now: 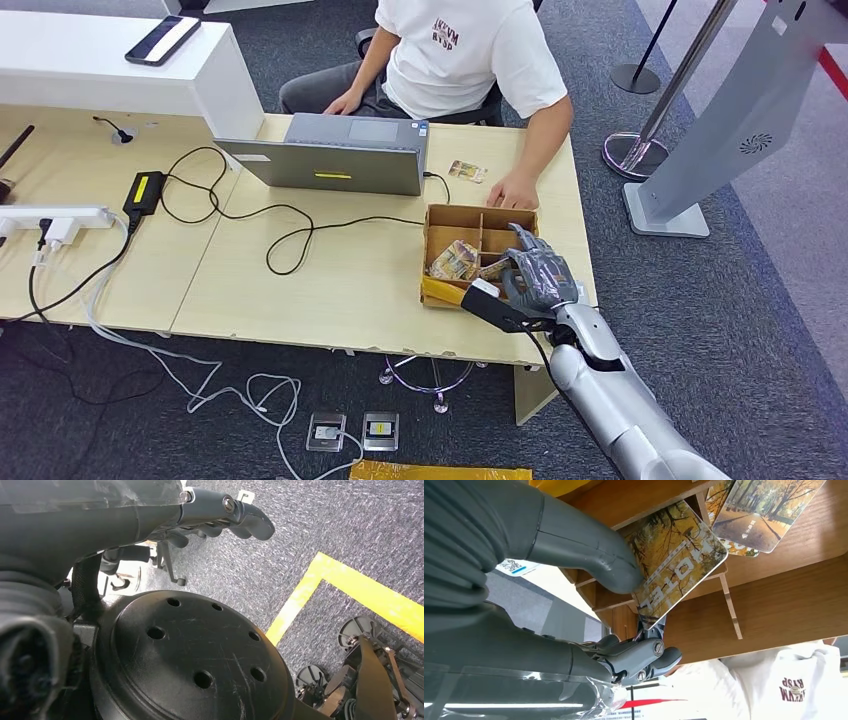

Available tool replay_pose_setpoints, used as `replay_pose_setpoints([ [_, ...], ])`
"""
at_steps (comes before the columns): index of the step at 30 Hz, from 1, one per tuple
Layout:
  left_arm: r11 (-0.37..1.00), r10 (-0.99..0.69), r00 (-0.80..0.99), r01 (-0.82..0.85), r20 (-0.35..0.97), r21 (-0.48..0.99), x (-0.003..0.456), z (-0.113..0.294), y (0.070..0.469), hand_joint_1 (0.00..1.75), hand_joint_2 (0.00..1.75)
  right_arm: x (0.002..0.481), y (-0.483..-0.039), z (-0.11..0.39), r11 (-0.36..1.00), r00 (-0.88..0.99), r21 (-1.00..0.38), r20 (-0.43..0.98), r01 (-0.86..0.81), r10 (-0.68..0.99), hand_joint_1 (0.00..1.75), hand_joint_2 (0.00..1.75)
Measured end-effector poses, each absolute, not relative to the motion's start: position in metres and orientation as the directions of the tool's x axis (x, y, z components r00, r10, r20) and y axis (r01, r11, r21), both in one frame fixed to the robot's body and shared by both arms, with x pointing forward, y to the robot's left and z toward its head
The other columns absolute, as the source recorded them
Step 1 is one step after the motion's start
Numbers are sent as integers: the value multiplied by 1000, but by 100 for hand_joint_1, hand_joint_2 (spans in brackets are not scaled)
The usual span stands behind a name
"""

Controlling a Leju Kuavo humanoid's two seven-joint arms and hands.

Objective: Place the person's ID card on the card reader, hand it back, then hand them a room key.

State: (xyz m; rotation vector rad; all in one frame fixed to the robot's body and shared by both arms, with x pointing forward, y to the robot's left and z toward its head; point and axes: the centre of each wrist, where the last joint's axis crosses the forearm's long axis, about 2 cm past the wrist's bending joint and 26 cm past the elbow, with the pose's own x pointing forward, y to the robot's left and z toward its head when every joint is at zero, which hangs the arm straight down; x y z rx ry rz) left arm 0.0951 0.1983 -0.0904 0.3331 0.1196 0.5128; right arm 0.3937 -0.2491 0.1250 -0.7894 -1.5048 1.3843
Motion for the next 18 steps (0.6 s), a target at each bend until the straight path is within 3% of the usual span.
replay_pose_setpoints([
  [18, 815, 508, 861, -468, -32, 342, 95, -90, 198, 0, 0, 394, -249, 125, 171, -375, -977, 207, -128, 904, 175, 175],
])
